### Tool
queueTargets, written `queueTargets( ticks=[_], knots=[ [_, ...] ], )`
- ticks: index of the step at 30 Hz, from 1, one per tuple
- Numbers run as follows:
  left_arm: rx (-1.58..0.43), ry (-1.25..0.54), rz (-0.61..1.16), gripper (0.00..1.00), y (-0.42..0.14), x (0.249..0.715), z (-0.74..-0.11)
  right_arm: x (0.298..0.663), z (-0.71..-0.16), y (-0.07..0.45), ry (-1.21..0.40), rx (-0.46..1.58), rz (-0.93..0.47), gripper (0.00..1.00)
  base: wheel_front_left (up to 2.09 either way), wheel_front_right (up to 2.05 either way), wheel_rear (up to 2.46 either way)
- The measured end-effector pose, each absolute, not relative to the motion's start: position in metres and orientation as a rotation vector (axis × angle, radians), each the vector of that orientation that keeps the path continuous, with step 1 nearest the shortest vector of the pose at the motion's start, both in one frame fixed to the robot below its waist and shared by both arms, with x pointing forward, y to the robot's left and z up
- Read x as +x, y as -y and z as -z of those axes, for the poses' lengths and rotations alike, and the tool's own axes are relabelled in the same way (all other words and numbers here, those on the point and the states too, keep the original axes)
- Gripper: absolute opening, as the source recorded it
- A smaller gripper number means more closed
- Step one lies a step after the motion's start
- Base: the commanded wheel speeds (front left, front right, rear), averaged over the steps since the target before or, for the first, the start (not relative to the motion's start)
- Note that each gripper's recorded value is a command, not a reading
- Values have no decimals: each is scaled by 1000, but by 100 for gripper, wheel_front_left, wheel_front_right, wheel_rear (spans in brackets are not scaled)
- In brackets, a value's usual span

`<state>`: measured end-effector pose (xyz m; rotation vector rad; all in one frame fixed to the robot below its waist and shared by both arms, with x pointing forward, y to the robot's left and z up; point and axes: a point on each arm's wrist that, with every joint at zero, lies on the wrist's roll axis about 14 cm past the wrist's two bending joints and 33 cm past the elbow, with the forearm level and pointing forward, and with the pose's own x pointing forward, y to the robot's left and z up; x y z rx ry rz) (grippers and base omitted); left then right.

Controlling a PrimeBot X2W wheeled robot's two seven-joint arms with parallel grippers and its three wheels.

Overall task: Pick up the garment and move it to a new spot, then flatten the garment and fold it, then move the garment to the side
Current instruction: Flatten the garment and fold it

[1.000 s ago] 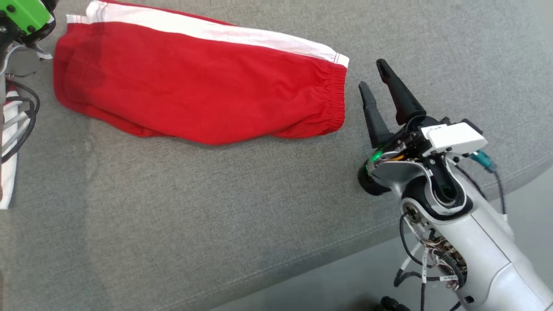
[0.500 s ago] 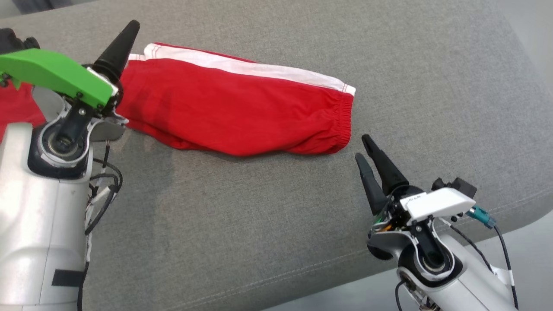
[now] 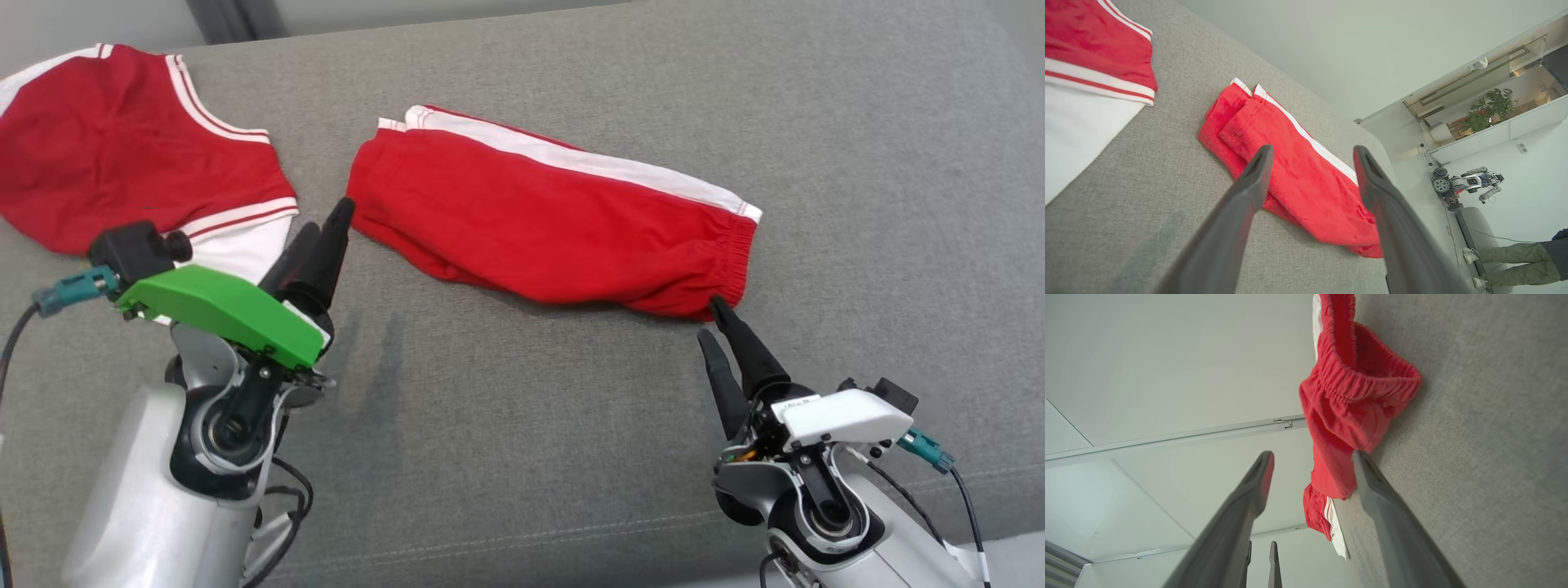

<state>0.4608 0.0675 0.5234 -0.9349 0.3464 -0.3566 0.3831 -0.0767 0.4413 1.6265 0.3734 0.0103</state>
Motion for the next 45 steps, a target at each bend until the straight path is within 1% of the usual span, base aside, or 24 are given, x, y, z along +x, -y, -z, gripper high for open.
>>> queueTargets(
  ticks=[4, 9, 12, 15, 23, 31, 41, 42, 44, 45],
  knots=[
    [-925, -314, 323, 100, -81, 443, -524, 388, -433, 75, -393, 1616, 4, 100, 0, 0, 0],
    [-785, -273, 266, 100, -108, 426, -518, 393, -424, 68, -419, 1618, 21, 100, 0, 0, 0],
    [-765, -283, 225, 100, -120, 416, -507, 394, -419, 65, -432, 1624, 33, 100, 0, 0, 0],
    [-715, -323, 158, 100, -135, 396, -482, 396, -408, 64, -452, 1628, 66, 100, 0, 0, 0],
    [-639, -279, 124, 100, -147, 386, -480, 404, -393, 76, -441, 1644, 145, 100, 0, 0, 0],
    [-507, -251, 98, 100, -162, 379, -478, 426, -392, 91, -386, 1661, 187, 100, 0, 0, 0],
    [-542, -289, 60, 100, -160, 363, -463, 440, -393, 96, -354, 1704, 218, 100, 0, 0, 0],
    [-543, -289, 57, 100, -161, 362, -463, 440, -393, 96, -355, 1706, 218, 97, 0, 0, 0],
    [-543, -282, 50, 100, -163, 362, -464, 440, -392, 95, -356, 1709, 221, 48, 0, 0, 0],
    [-544, -283, 47, 100, -164, 362, -464, 441, -391, 95, -358, 1708, 224, 29, 0, 0, 0]
  ],
)
